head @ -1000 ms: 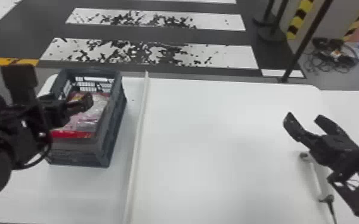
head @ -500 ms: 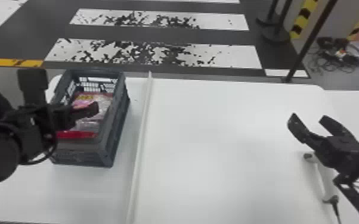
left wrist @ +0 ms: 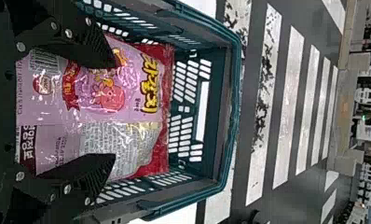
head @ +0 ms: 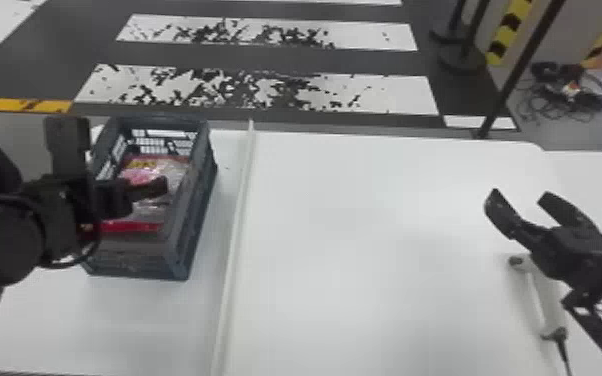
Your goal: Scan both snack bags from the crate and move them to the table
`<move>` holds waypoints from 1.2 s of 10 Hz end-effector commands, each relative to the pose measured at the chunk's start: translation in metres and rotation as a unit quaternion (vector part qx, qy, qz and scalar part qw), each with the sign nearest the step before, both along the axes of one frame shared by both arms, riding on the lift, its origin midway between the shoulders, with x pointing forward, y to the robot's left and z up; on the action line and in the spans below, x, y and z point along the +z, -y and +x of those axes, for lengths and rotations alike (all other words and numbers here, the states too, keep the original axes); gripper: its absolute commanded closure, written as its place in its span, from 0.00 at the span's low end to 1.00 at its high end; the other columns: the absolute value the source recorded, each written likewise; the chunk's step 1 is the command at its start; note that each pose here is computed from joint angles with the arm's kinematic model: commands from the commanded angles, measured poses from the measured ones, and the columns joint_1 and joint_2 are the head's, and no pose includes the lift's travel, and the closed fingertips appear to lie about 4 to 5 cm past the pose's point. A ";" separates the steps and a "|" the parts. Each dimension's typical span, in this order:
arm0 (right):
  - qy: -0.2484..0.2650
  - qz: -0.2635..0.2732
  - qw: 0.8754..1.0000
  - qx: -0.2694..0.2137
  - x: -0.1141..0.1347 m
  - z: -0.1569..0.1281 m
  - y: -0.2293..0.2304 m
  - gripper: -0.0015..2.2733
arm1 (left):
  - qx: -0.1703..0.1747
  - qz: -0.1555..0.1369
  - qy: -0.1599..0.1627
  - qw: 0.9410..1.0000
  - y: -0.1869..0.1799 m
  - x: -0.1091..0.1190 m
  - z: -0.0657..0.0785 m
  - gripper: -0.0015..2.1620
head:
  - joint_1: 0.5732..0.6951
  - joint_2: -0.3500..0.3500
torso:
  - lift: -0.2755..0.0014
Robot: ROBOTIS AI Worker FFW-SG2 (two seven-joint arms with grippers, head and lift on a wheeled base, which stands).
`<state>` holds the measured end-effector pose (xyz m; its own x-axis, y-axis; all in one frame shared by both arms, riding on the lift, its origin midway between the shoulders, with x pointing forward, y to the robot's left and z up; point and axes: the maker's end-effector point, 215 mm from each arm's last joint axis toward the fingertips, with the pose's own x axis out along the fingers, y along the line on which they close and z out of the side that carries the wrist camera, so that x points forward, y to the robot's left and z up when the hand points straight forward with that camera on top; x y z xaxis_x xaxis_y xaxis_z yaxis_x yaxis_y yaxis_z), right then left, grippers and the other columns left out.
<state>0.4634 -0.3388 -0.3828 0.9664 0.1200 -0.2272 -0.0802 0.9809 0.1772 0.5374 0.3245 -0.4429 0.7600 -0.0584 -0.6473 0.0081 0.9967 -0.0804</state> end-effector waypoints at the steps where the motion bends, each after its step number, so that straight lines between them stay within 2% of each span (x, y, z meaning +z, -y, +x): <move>1: -0.001 -0.001 1.000 0.001 0.000 0.000 0.000 0.05 | 0.000 0.000 -0.014 1.000 -0.001 -0.007 -0.003 0.39 | 1.00 0.48 | 0.68; 3: -0.001 0.001 1.000 0.001 0.000 0.000 0.000 0.05 | 0.004 0.003 -0.026 1.000 -0.004 -0.013 -0.009 0.87 | 1.00 0.48 | 0.68; 4: -0.001 0.001 1.000 0.002 0.000 -0.001 0.000 0.05 | 0.002 0.002 -0.037 0.999 -0.002 -0.017 -0.013 0.99 | 1.00 0.48 | 0.68; 8: 0.001 0.001 1.000 0.001 0.004 -0.005 0.002 0.05 | 0.009 0.004 -0.035 0.999 -0.001 -0.016 -0.016 0.99 | 1.00 0.48 | 0.68; 10: 0.003 -0.001 1.000 -0.001 0.005 -0.007 0.004 0.05 | 0.012 0.017 -0.013 1.000 0.000 0.003 -0.013 0.99 | 1.00 0.48 | 0.68; 11: 0.001 -0.001 1.000 -0.002 0.004 -0.009 0.004 0.05 | 0.018 0.028 -0.002 0.999 0.000 0.014 -0.010 0.68 | 1.00 0.48 | 0.68; 12: 0.002 -0.001 1.000 -0.002 0.005 -0.009 0.003 0.05 | 0.017 0.033 0.009 0.999 0.001 0.024 -0.006 0.06 | 1.00 0.48 | 0.68</move>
